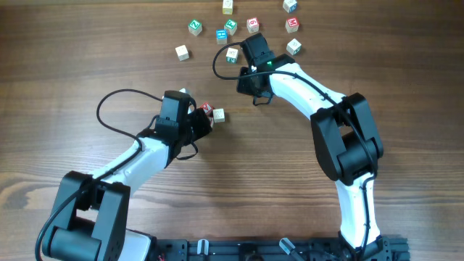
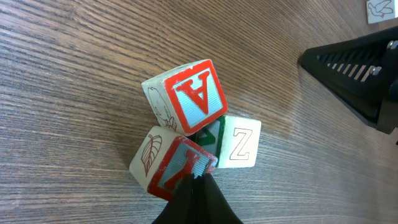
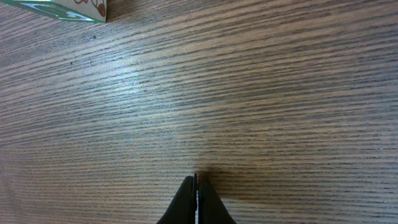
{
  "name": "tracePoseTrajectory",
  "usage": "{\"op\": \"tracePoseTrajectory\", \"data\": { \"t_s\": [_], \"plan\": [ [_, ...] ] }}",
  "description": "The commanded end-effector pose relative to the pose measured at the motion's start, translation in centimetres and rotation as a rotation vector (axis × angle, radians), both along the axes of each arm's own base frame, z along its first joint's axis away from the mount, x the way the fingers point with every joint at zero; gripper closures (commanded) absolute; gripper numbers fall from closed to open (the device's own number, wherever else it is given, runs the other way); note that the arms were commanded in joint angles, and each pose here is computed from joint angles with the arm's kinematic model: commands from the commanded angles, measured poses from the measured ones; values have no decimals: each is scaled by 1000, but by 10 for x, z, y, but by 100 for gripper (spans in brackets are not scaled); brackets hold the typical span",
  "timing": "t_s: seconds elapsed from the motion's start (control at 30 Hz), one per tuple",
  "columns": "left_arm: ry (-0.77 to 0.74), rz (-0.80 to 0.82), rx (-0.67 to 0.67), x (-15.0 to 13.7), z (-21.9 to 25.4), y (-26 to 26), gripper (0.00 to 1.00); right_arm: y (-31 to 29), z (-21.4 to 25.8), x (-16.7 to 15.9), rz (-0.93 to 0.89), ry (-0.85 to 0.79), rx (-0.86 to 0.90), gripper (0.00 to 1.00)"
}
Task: Form a circle
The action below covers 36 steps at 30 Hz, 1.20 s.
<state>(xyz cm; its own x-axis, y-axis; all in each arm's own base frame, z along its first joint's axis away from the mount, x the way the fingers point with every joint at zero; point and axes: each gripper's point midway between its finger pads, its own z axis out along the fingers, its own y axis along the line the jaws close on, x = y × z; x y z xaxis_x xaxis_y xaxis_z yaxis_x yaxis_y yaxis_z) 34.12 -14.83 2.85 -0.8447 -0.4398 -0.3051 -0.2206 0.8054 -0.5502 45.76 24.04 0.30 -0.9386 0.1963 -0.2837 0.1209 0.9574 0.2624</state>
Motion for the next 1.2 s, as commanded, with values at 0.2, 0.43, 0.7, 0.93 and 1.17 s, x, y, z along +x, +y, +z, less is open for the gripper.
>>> {"op": "tracePoseTrajectory", "data": {
  "t_s": [0.2,0.43,0.7,0.93,1.17],
  "plan": [
    [62,-15,28,-15,-14,3,96,-4,-2,6,-24,-8,-17,96],
    [68,-32,44,-18,-16,4,96,-4,-2,6,-24,-8,-18,95],
    [55,-43,69,-16,-17,7,96,-4,-3,5,-24,-6,-19,96],
    [54,-12,74,-12,-17,17,96,-4,-3,5,-24,-6,-19,95],
    [45,-16,39,-9,-13,16,96,-4,-3,5,-25,-5,-18,96]
  ]
}}
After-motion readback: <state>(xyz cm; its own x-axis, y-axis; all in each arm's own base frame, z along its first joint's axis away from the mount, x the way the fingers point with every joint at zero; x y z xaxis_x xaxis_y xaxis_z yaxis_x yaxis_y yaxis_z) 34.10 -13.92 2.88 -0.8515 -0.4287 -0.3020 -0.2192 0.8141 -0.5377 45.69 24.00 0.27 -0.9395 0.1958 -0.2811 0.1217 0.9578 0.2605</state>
